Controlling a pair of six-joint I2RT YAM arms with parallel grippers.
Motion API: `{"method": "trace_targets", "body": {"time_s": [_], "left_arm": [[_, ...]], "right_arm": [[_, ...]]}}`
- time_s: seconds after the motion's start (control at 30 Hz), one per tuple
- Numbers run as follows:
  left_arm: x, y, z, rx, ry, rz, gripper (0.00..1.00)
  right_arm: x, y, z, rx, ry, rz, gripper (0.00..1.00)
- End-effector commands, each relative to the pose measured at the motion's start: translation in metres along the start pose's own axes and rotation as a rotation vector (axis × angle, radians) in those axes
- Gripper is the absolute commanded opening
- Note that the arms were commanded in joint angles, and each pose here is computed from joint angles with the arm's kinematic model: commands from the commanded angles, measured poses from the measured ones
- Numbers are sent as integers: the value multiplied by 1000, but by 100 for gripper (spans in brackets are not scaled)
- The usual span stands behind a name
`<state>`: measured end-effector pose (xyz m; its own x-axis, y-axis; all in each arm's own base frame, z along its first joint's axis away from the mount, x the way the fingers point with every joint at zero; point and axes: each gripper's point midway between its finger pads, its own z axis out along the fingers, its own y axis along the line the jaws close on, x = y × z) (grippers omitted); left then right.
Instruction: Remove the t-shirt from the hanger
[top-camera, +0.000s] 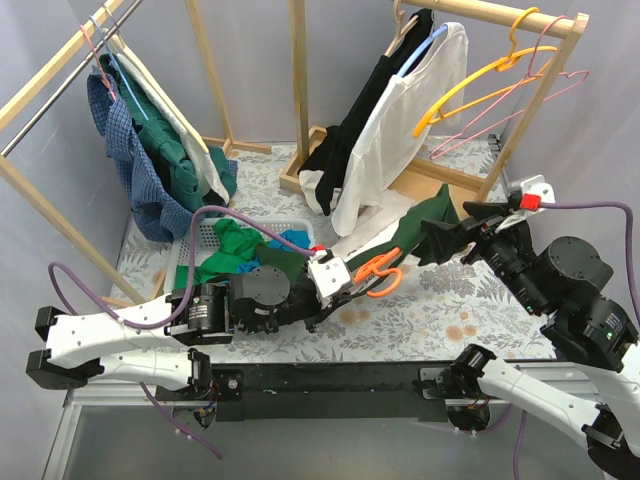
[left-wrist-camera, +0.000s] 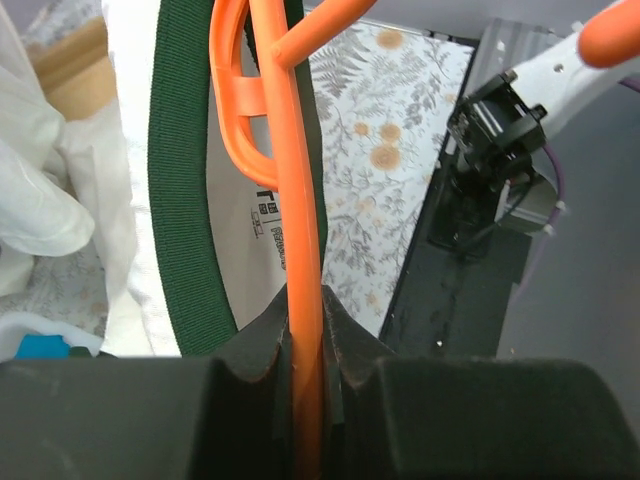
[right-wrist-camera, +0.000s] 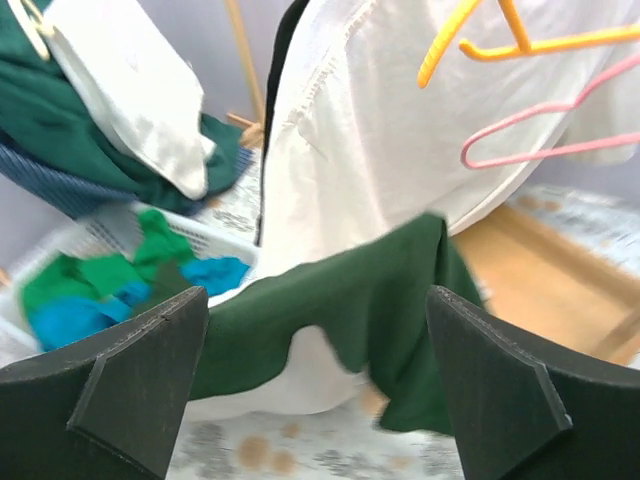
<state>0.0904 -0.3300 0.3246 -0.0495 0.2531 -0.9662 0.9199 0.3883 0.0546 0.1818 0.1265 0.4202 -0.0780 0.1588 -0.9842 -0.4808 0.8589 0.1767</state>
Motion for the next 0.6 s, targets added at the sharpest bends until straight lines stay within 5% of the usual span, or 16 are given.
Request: {"method": "trace_targets", "body": {"time_s": [0.0,0.13,0.37,0.57], "left_arm": [[-14,-1,-13,99,-4,-47,0],[-11,22,-10,108,14,-107,0],[-15,38,1,232,3,-139,0],[-29,29,-5,357,-14,-85,0]], "right_arm": [[-18,9,-11,-122,-58,-277,95],[-23,34,-34,-316,-52,-369,94],[17,66,-40,-550,142,-423,89],[17,84,-29,-653,95,-478,87]]}}
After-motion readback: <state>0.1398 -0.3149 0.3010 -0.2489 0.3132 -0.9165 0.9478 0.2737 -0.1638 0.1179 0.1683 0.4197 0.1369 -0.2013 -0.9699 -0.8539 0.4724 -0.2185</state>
